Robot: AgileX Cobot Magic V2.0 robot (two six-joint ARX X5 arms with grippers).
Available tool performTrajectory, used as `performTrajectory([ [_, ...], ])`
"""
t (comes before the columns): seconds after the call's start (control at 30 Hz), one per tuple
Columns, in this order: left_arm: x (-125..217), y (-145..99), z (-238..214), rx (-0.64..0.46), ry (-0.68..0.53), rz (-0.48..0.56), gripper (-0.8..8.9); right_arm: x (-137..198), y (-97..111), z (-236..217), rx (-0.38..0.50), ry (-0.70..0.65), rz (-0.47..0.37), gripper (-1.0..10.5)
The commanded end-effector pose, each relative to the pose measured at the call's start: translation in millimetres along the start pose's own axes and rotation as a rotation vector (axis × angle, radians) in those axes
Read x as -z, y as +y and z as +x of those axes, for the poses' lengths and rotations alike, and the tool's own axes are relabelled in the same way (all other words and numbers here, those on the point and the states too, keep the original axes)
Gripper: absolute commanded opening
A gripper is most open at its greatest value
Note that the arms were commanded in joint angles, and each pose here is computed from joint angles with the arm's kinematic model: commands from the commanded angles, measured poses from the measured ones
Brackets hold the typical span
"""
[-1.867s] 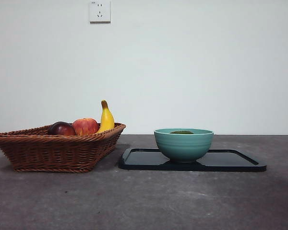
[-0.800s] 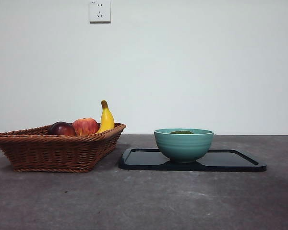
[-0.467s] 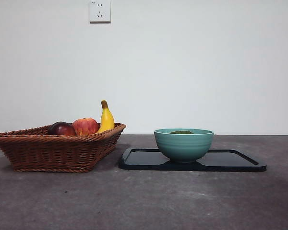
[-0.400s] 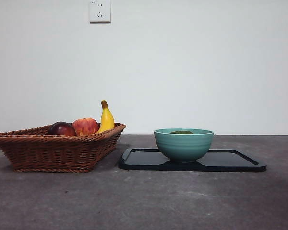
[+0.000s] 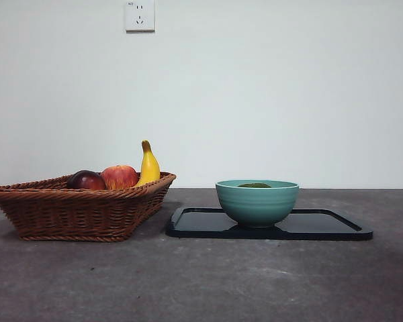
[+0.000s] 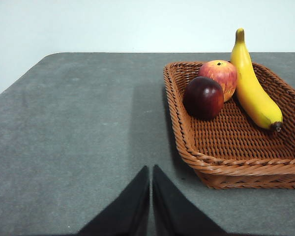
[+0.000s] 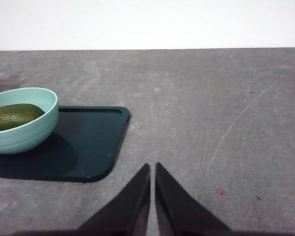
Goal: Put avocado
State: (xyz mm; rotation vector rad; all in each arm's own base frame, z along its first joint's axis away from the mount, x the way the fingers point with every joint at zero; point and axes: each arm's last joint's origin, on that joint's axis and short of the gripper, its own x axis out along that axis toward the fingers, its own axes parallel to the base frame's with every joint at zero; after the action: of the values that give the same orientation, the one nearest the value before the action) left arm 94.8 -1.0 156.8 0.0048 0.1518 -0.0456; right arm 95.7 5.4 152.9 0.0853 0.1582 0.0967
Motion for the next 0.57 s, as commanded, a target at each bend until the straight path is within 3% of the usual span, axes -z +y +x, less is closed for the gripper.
performTrajectory([
  [0.03, 7.6, 0.3, 2.0, -0.005, 0.027, -0.004, 0.09, 0.4, -0.1, 0.3, 0.001, -0.008, 0.010, 0.1],
  [0.57, 7.6, 0.3, 2.0, -0.005, 0.027, -0.004, 0.09, 0.4, -0.1, 0.3, 0.001, -0.008, 0.010, 0.1],
])
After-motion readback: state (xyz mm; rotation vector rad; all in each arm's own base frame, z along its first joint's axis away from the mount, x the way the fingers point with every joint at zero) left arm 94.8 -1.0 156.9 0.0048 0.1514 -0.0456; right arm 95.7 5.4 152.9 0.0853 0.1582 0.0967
